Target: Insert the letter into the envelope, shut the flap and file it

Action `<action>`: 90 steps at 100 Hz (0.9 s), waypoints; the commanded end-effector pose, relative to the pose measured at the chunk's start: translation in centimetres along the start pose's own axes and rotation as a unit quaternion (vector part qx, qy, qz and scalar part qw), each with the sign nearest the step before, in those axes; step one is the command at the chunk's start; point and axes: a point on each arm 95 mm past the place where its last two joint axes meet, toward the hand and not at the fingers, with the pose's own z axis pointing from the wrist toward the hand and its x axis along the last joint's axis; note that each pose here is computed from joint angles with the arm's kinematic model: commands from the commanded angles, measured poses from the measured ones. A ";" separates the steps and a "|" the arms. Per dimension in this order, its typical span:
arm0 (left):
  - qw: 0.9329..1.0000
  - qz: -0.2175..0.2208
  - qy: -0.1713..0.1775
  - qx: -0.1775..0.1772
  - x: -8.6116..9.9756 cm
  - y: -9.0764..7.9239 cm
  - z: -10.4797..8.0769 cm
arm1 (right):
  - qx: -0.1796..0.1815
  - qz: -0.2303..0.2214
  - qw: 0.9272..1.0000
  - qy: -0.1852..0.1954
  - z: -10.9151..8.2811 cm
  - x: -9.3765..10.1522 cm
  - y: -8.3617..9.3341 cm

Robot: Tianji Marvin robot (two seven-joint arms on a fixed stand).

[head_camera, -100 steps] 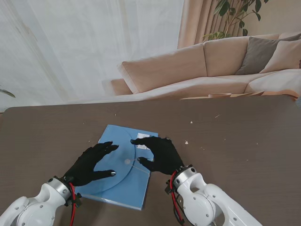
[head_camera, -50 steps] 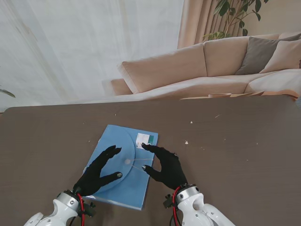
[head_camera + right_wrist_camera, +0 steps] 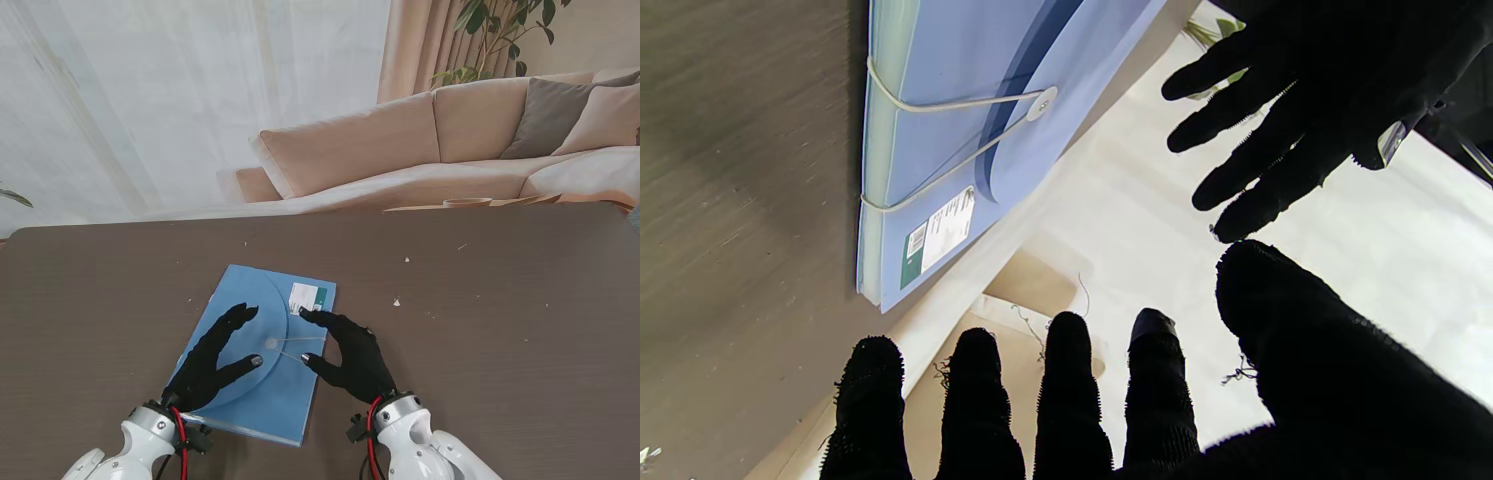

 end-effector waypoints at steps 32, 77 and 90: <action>1.000 -0.018 0.006 0.008 0.5 0.0 -0.5 | 0.017 0.002 1.000 0.009 -0.4 0.2 -0.7; 1.000 -0.015 -0.003 -0.008 0.5 0.3 -0.8 | 0.016 0.001 1.000 0.009 -0.4 0.6 -1.0; 1.000 -0.015 -0.003 -0.012 0.5 0.4 -1.0 | 0.014 -0.002 1.000 0.011 -0.4 0.7 -1.0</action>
